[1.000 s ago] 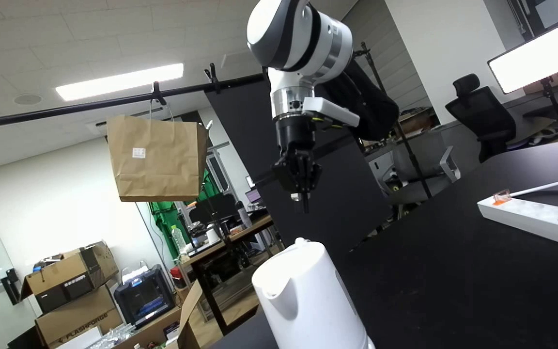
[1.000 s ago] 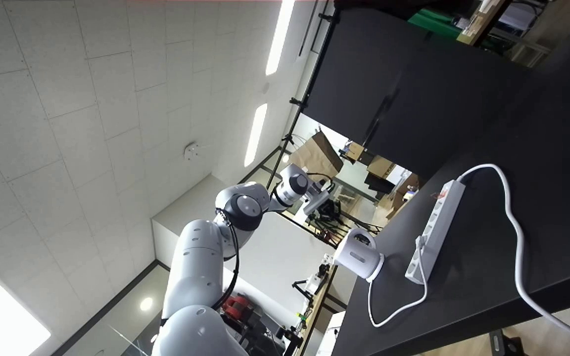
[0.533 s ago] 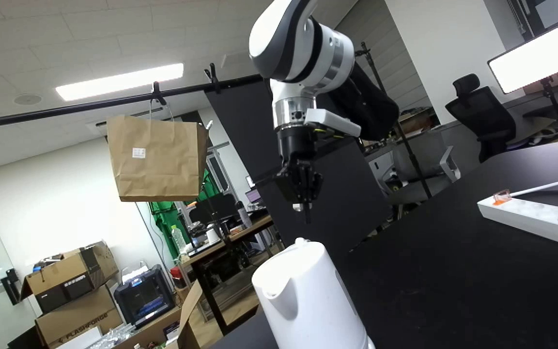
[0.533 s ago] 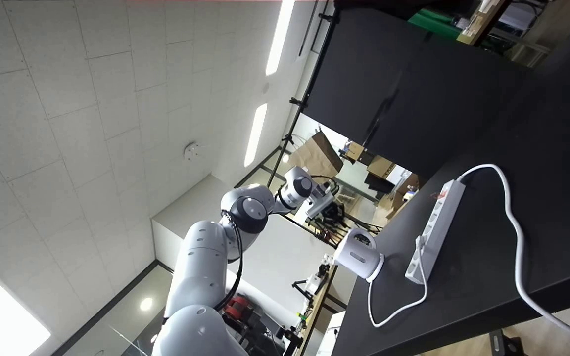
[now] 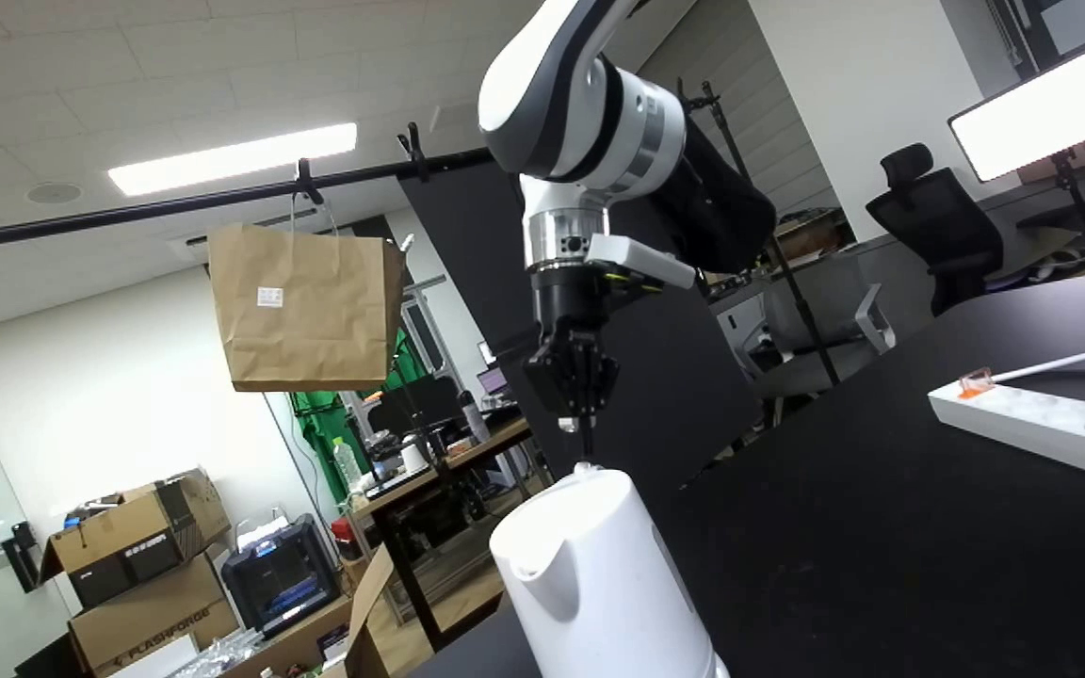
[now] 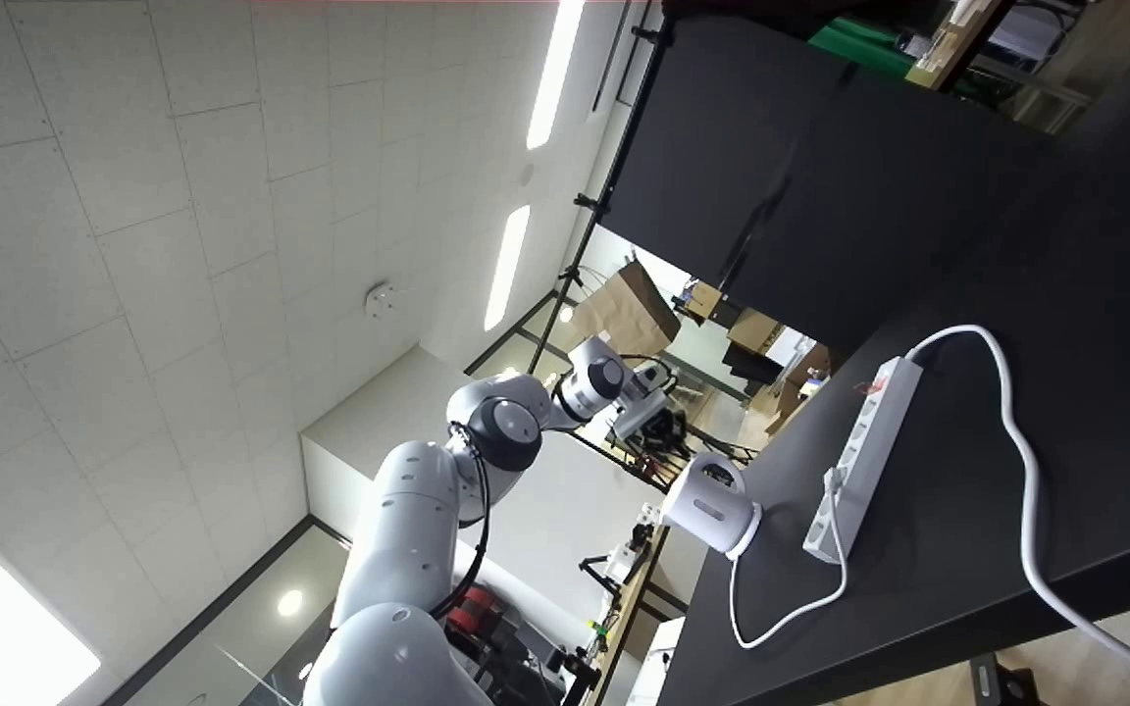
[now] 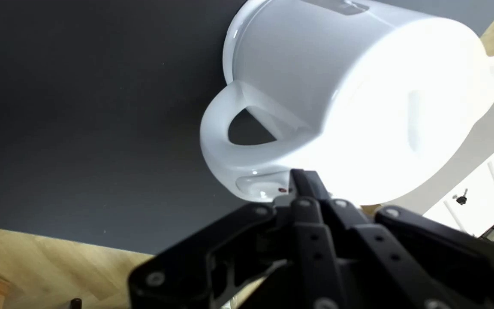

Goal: Turn on the kettle

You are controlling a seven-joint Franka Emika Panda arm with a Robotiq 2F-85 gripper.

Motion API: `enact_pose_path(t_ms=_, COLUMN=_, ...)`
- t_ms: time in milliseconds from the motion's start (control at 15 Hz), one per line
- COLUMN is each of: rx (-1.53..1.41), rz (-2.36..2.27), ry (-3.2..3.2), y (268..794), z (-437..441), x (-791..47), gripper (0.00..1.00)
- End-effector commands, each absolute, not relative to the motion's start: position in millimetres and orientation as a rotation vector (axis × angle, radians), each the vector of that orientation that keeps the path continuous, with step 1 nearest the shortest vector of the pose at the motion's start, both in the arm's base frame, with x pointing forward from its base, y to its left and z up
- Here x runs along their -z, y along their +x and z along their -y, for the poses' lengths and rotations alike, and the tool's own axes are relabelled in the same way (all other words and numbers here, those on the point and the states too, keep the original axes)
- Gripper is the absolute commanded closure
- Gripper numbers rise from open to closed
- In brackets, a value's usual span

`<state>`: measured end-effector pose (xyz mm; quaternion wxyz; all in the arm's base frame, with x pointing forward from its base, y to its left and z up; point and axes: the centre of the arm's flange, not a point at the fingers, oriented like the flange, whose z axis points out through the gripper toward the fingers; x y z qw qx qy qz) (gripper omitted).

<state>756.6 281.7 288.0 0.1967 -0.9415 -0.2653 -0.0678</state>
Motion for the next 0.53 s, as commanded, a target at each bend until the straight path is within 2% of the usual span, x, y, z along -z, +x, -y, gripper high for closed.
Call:
enact_pose_path(t_ms=0, rx=0.21, rz=0.753, ry=-2.617, y=775.4, z=-294.4, x=-288.2, gripper=1.0)
enact_pose_path(t_ms=467, rx=0.212, rz=0.755, ry=-2.609, y=776.5, z=-296.9, x=-286.9, gripper=1.0)
